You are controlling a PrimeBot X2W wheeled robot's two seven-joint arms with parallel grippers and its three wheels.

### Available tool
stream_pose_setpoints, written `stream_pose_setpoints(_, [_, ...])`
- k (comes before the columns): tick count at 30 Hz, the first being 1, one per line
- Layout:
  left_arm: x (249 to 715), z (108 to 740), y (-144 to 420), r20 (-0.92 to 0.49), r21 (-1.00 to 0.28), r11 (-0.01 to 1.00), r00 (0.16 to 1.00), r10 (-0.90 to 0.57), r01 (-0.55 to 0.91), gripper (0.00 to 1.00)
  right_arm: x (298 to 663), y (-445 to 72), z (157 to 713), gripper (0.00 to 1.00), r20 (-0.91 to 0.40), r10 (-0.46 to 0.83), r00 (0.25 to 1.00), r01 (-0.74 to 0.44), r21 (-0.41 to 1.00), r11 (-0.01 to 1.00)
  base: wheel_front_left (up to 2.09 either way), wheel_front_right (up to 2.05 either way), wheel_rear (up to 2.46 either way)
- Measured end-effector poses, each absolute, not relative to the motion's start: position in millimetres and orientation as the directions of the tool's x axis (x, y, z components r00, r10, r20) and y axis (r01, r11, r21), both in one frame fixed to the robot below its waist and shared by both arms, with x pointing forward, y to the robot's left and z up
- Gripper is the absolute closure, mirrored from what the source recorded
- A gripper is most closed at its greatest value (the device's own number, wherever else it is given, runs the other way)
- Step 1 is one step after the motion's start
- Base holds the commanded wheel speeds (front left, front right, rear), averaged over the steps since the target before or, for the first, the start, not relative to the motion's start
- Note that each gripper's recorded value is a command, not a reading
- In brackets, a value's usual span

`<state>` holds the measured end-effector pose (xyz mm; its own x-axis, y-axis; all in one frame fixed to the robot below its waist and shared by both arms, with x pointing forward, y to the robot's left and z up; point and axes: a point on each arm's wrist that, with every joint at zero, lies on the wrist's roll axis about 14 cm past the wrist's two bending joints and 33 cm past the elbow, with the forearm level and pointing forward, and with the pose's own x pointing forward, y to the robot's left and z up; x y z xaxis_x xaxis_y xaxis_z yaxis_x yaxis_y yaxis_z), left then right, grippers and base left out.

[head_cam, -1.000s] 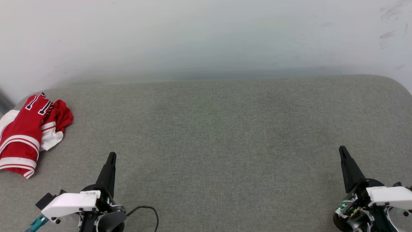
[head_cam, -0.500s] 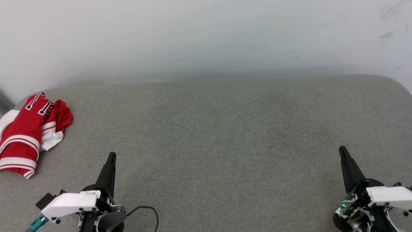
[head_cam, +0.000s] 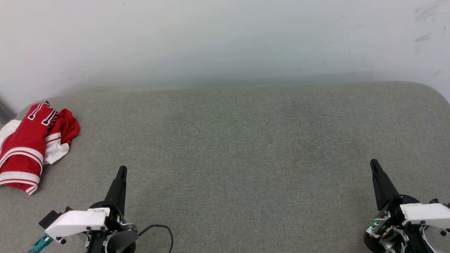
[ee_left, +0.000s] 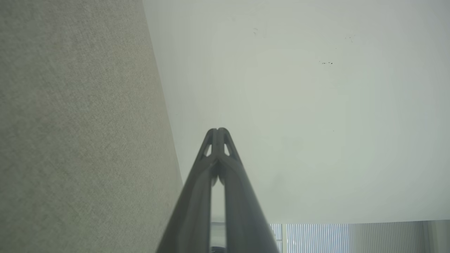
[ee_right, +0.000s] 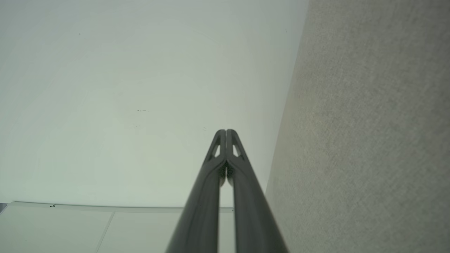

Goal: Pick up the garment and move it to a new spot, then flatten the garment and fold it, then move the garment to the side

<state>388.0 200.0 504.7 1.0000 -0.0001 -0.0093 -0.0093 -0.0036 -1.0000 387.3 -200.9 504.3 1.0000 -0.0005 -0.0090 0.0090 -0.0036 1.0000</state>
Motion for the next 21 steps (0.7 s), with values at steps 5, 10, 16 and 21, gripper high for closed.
stream_pose_setpoints(5, [388,505,200,-0.009,-1.000,-0.004,1.000,0.000,-0.009,1.00,387,-201,504,1.00,-0.009,-0.001,1.000,0.009,1.000,-0.004,0.00,0.00,0.00])
stream_pose_setpoints(10, [388,505,200,-0.009,-1.000,-0.004,1.000,0.000,-0.009,1.00,387,-201,504,1.00,-0.009,-0.001,1.000,0.009,1.000,-0.004,0.00,0.00,0.00])
stream_pose_setpoints(16, [386,498,200,-0.029,-1.000,-0.006,1.000,0.000,-0.029,0.00,384,-201,497,0.00,-0.030,-0.001,1.000,0.030,1.000,-0.005,0.00,0.00,0.00])
stream_pose_setpoints(21, [373,473,199,-0.105,-0.994,-0.012,0.994,0.005,-0.105,0.00,374,-202,475,0.00,-0.095,-0.008,0.995,0.095,0.995,-0.009,0.00,0.00,0.00])
